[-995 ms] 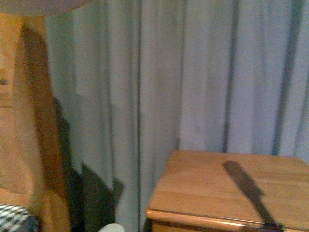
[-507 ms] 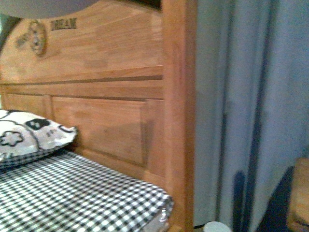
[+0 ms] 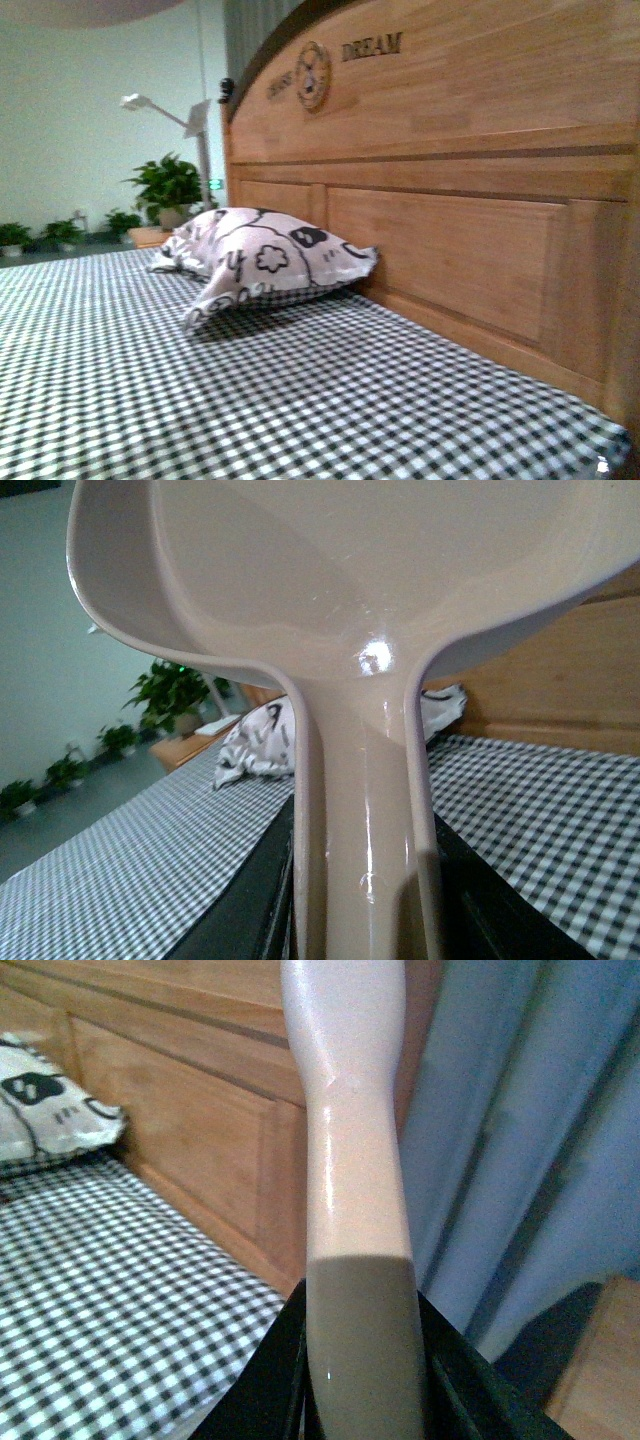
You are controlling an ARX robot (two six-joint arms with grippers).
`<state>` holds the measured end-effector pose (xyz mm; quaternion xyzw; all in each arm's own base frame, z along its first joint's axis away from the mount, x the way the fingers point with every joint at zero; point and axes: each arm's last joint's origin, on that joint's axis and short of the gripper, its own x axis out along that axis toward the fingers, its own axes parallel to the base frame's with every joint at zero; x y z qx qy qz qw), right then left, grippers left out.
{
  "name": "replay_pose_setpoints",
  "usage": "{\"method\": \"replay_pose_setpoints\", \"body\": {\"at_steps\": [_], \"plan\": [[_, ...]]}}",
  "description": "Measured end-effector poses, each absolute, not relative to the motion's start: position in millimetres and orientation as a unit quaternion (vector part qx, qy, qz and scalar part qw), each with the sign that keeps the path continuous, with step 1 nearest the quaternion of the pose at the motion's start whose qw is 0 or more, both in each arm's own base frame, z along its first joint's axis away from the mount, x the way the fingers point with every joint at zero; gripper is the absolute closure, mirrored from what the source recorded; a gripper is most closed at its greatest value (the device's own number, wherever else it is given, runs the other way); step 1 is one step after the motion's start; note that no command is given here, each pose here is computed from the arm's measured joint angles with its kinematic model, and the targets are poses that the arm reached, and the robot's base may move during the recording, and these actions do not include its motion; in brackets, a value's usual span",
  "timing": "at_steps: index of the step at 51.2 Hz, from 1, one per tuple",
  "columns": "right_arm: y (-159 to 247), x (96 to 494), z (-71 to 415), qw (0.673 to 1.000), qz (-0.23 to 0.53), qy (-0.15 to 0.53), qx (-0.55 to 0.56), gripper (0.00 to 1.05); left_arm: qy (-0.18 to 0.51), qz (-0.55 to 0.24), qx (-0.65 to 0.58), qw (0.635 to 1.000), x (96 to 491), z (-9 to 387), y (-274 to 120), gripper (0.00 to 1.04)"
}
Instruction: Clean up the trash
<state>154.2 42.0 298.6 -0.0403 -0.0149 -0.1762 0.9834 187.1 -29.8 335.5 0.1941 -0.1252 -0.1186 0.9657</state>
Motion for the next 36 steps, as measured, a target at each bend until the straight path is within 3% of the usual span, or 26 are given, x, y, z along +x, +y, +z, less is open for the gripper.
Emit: {"method": "replay_pose_setpoints", "body": {"at_steps": [36], "plan": [[43.2, 155.0, 297.9, 0.985, -0.167, -0.013, -0.045, 0.83, -0.122, -0.108, 0.193, 0.968, 187.2, 335.0, -28.4, 0.77]]}}
